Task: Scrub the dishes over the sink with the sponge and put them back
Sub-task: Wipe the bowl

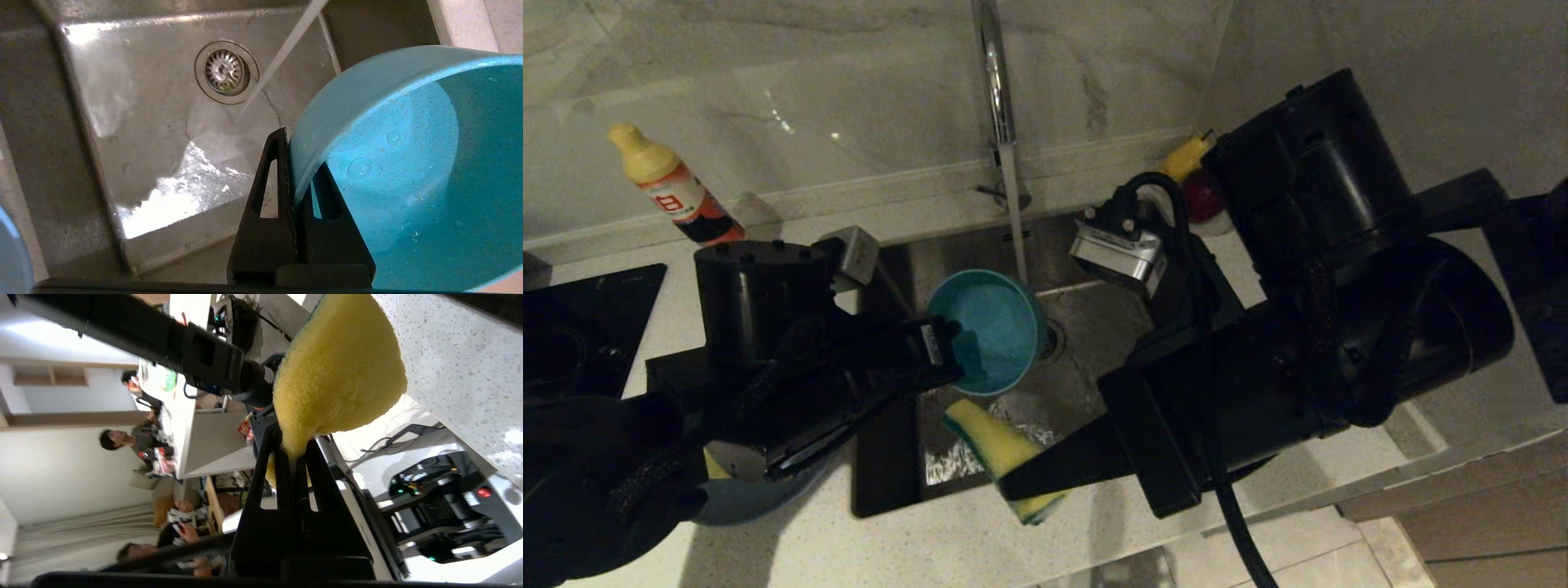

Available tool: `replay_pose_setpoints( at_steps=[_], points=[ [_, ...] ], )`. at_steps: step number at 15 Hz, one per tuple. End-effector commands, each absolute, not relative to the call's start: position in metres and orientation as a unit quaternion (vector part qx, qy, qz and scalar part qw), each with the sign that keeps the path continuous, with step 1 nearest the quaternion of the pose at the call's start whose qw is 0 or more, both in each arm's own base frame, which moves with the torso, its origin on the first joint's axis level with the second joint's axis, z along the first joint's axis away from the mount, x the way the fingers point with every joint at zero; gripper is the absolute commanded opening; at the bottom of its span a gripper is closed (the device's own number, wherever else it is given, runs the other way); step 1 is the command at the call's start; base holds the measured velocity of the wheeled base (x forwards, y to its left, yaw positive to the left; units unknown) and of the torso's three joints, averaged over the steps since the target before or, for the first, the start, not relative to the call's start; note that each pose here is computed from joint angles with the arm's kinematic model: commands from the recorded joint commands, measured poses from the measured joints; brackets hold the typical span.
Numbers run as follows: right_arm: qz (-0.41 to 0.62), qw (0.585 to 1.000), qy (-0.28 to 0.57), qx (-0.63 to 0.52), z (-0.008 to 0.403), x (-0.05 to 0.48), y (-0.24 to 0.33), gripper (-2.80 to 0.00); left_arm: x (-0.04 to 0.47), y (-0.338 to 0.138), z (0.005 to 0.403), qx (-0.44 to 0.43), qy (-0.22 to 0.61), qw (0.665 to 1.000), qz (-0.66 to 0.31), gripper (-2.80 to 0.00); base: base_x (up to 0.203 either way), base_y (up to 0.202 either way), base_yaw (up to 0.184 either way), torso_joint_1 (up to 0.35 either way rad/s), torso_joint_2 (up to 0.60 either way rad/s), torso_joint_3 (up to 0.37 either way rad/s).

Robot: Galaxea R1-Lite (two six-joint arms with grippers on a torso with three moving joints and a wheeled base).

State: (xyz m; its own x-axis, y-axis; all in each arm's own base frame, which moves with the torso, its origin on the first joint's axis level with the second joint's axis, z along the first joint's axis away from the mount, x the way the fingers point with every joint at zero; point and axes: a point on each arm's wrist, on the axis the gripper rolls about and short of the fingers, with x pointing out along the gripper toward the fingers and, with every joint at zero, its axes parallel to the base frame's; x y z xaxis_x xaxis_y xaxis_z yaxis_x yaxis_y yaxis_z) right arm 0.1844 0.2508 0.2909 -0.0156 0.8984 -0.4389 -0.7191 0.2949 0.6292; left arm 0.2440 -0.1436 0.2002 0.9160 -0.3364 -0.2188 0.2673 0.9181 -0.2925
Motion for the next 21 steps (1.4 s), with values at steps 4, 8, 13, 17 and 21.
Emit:
replay_pose_setpoints(
  at_steps=[4, 8, 13, 17, 21],
  points=[
    [0.574, 0.690, 0.424, 0.122, 0.285, 0.199, 0.267, -2.80, 0.237, -0.146, 0.199, -0.130, 0.136, 0.968, -0.164, -2.80, 0.000, 0.000, 0.000, 0.000, 0.00, 0.000],
    [0.553, 0.696, 0.434, 0.146, 0.282, 0.217, 0.273, -2.80, 0.236, -0.145, 0.203, -0.133, 0.124, 0.969, -0.166, -2.80, 0.000, 0.000, 0.000, 0.000, 0.00, 0.000],
    [0.522, 0.712, 0.434, 0.182, 0.285, 0.242, 0.273, -2.80, 0.236, -0.145, 0.200, -0.129, 0.128, 0.969, -0.165, -2.80, 0.000, 0.000, 0.000, 0.000, 0.00, 0.000],
    [0.509, 0.721, 0.427, 0.199, 0.288, 0.255, 0.271, -2.80, 0.235, -0.145, 0.196, -0.127, 0.134, 0.969, -0.164, -2.80, 0.000, 0.000, 0.000, 0.000, 0.00, 0.000],
    [0.511, 0.723, 0.417, 0.208, 0.301, 0.248, 0.261, -2.80, 0.236, -0.145, 0.197, -0.128, 0.131, 0.970, -0.163, -2.80, 0.000, 0.000, 0.000, 0.000, 0.00, 0.000]
  ],
)
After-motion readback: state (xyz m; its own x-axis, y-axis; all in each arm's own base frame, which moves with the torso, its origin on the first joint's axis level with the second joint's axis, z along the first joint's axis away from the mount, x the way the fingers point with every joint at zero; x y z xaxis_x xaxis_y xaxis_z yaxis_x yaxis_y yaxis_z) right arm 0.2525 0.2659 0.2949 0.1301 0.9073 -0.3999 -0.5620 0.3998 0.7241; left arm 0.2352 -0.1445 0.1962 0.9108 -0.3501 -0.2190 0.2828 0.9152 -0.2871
